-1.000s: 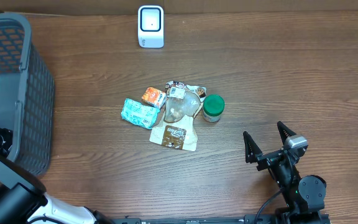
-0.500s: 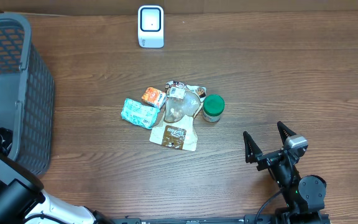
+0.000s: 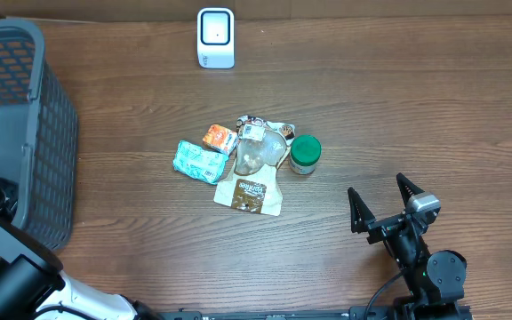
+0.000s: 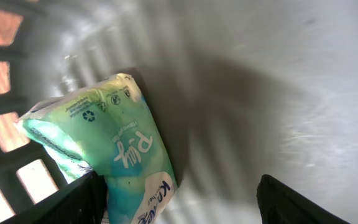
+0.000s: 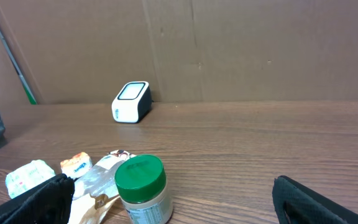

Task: Scan the item barcode
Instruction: 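Reach the left gripper into the basket and grasp the teal tissue pack, then carry the teal tissue pack with the left gripper onto the mint-green pack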

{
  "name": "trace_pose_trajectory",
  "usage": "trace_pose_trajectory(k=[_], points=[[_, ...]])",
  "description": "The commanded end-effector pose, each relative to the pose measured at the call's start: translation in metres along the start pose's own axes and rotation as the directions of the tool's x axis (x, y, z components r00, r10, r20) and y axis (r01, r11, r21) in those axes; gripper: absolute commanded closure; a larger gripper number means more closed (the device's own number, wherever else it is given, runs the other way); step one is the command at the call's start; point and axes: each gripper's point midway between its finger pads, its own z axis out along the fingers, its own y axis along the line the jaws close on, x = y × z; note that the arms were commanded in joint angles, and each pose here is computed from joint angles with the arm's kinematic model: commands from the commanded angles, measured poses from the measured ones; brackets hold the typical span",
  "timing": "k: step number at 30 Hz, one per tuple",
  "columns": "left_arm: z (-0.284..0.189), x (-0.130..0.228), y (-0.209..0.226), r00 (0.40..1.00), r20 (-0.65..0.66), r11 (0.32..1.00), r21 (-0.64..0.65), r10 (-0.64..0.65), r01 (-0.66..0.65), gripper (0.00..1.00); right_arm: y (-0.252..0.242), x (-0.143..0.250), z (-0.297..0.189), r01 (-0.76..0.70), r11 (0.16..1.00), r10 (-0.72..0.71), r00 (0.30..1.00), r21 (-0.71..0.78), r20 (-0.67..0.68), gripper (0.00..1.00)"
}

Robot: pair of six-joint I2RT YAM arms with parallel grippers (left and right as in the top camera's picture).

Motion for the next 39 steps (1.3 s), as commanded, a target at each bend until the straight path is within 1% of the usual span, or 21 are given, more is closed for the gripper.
trace_pose_trajectory(k=[1, 7, 12, 14, 20, 23, 27, 30, 37, 39], points=[[0.002, 0.011, -0.027, 0.996, -0.014, 0.995, 0.063, 0.083, -0.082, 0.23, -0.001, 0.001, 0.0, 0.002, 1.0, -0.002, 1.0, 0.0, 0.007, 0.0], [-0.005, 0.01, -0.057, 0.984, 0.05, 0.98, 0.095, 0.168, -0.172, 0.25, -0.001, 0.001, 0.0, 0.002, 1.0, -0.002, 1.0, 0.0, 0.007, 0.0], [-0.015, 0.008, -0.079, 0.959, 0.102, 0.955, 0.109, 0.265, -0.275, 0.25, -0.001, 0.001, 0.0, 0.002, 1.0, -0.002, 1.0, 0.0, 0.007, 0.0], [-0.019, 0.006, -0.081, 0.958, 0.106, 0.954, 0.111, 0.266, -0.278, 0.25, -0.001, 0.001, 0.0, 0.002, 1.0, -0.002, 1.0, 0.0, 0.007, 0.0], [-0.038, -0.002, -0.078, 0.966, 0.095, 0.962, 0.109, 0.242, -0.252, 0.37, -0.001, 0.001, 0.0, 0.002, 1.0, -0.002, 1.0, 0.0, 0.007, 0.0], [-0.053, -0.01, -0.078, 0.969, 0.102, 0.965, 0.113, 0.225, -0.236, 0.39, -0.001, 0.001, 0.0, 0.002, 1.0, -0.002, 1.0, 0.0, 0.007, 0.0], [-0.069, -0.015, -0.075, 0.975, 0.098, 0.971, 0.111, 0.201, -0.212, 0.39, -0.001, 0.001, 0.0, 0.002, 1.0, -0.002, 1.0, 0.0, 0.007, 0.0], [-0.068, -0.013, -0.071, 0.975, 0.088, 0.973, 0.091, 0.206, -0.214, 0.39, -0.001, 0.001, 0.0, 0.002, 1.0, -0.002, 1.0, 0.0, 0.007, 0.0], [-0.05, -0.003, -0.052, 0.978, 0.04, 0.978, 0.032, 0.203, -0.204, 0.4, -0.001, 0.001, 0.0, 0.002, 1.0, -0.002, 1.0, 0.0, 0.007, 0.0], [-0.043, 0.001, -0.045, 0.981, 0.019, 0.981, 0.021, 0.193, -0.194, 0.42, -0.001, 0.001, 0.0, 0.002, 1.0, -0.002, 1.0, 0.0, 0.007, 0.0]])
